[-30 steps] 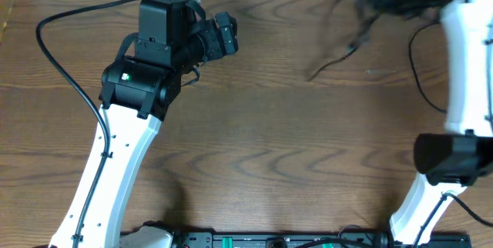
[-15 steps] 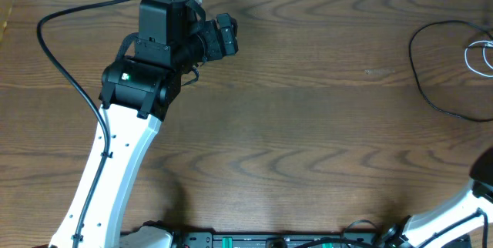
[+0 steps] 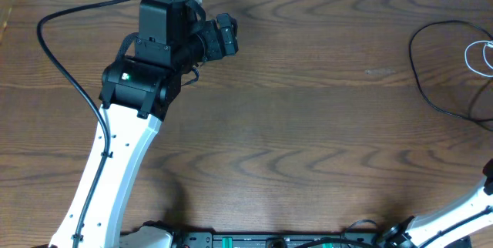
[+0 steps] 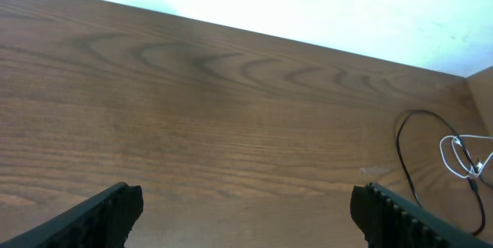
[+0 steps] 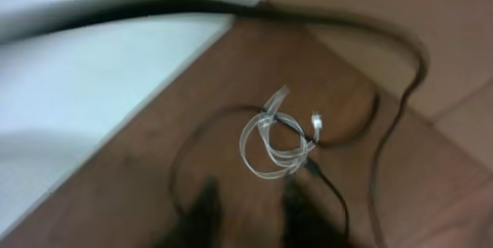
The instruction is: Untangle cables
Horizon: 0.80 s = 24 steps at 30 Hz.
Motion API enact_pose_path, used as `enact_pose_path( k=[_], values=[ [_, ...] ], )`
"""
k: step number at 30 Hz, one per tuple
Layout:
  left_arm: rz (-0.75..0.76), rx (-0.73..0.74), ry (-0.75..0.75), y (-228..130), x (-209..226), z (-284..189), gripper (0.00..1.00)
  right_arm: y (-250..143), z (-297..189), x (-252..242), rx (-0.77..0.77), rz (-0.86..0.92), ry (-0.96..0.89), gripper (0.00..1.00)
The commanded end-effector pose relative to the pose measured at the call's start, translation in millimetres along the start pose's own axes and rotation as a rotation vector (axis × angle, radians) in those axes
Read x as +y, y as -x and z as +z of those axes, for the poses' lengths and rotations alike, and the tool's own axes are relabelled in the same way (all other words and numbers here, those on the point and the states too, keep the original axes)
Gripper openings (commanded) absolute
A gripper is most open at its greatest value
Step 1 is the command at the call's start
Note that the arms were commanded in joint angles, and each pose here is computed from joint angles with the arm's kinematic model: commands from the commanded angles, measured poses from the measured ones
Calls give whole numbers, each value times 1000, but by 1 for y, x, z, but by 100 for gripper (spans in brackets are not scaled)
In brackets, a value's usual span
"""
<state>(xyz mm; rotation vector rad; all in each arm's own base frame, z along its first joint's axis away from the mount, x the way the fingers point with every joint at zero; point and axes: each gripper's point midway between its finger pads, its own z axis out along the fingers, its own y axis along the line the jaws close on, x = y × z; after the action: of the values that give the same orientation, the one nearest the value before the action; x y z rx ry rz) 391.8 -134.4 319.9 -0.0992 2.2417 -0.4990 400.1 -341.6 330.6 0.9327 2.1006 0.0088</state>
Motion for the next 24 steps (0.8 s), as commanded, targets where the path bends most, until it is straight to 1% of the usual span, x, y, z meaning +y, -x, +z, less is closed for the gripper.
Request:
enact_pose_path(
  k=[1,5,6,9,11,16,24],
  values=[
    [20,6,12,-1,2,5,92,-5,13,-6,19,-7,-18,70],
    [20,6,12,-1,2,5,92,-6,14,-6,23,-14,-18,97],
    [20,6,12,-1,2,5,92,-6,14,-6,24,-14,-14,99],
    [20,6,12,-1,2,5,92,-12,15,3,47,-14,22,99],
    [20,6,12,-1,2,5,93,-19,15,17,75,-50,80,99],
    [20,6,12,-1,2,5,92,-49,10,75,163,-199,255,99],
    [20,6,12,-1,2,5,92,-105,-14,161,285,-414,427,99]
  ],
)
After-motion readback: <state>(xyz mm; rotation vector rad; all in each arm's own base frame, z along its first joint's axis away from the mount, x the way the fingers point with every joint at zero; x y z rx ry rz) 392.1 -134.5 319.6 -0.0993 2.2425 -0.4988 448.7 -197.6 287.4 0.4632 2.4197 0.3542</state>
